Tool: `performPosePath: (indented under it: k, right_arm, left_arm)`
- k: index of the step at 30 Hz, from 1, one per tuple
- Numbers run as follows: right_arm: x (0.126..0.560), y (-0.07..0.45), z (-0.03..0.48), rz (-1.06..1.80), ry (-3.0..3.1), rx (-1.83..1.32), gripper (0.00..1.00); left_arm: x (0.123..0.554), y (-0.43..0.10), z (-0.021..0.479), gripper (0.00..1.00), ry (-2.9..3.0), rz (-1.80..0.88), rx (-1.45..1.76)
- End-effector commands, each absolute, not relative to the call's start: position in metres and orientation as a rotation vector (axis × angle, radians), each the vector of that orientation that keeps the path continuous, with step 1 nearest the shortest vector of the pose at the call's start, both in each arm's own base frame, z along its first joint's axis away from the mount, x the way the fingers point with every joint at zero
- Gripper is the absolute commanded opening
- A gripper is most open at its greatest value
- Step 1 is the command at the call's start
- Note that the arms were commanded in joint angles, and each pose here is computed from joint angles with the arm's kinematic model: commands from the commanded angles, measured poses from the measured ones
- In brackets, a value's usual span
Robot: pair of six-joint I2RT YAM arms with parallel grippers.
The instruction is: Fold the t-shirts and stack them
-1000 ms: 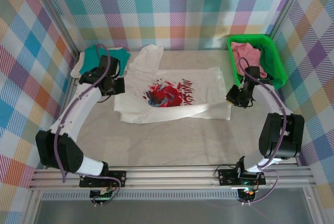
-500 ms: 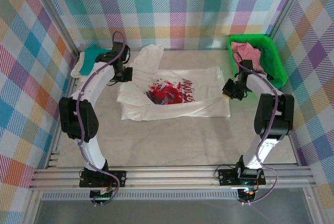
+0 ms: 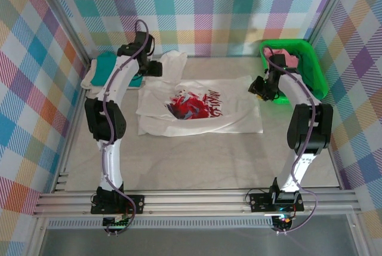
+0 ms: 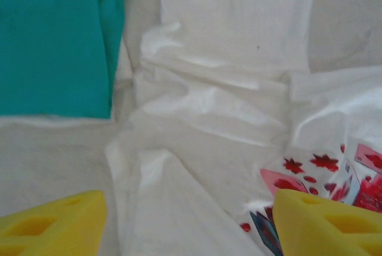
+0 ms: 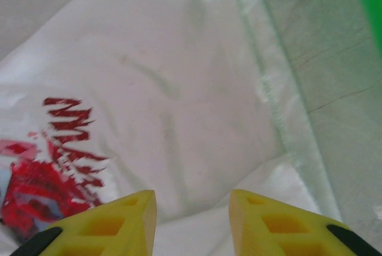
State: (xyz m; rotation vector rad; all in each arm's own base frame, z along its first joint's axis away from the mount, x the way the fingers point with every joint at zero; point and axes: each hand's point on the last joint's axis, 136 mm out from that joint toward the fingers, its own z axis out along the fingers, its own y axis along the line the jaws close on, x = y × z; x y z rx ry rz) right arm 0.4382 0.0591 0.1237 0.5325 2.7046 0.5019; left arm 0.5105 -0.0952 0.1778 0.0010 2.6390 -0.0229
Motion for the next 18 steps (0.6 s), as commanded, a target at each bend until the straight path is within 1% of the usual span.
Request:
performPosePath:
  k: [1,4,6,8,12,18]
  right_arm:
    - [0.413,0.083,0.150,0.536,2.664,0.384,0.40]
    - [0.400,0.107,0.149,0.591,2.637,0.269,0.42]
    - [0.394,0.122,0.144,0.582,2.654,0.182,0.42]
    - [0.390,0.136,0.138,0.587,2.661,0.098,0.42]
    - [0.390,0.156,0.129,0.645,2.625,0.019,0.42]
    - [0.392,0.173,0.124,0.697,2.603,-0.034,0.42]
  left_arm:
    - [0.466,-0.101,0.178,0.67,2.647,-0.196,-0.162]
    - [0.433,-0.094,0.141,0.64,2.696,-0.212,-0.272]
    - [0.419,-0.083,0.120,0.64,2.734,-0.173,-0.324]
    - [0.415,-0.072,0.104,0.64,2.755,-0.159,-0.372]
    - [0.426,-0.053,0.085,0.63,2.733,-0.131,-0.441]
    - [0.445,-0.044,0.069,0.58,2.721,-0.100,-0.480]
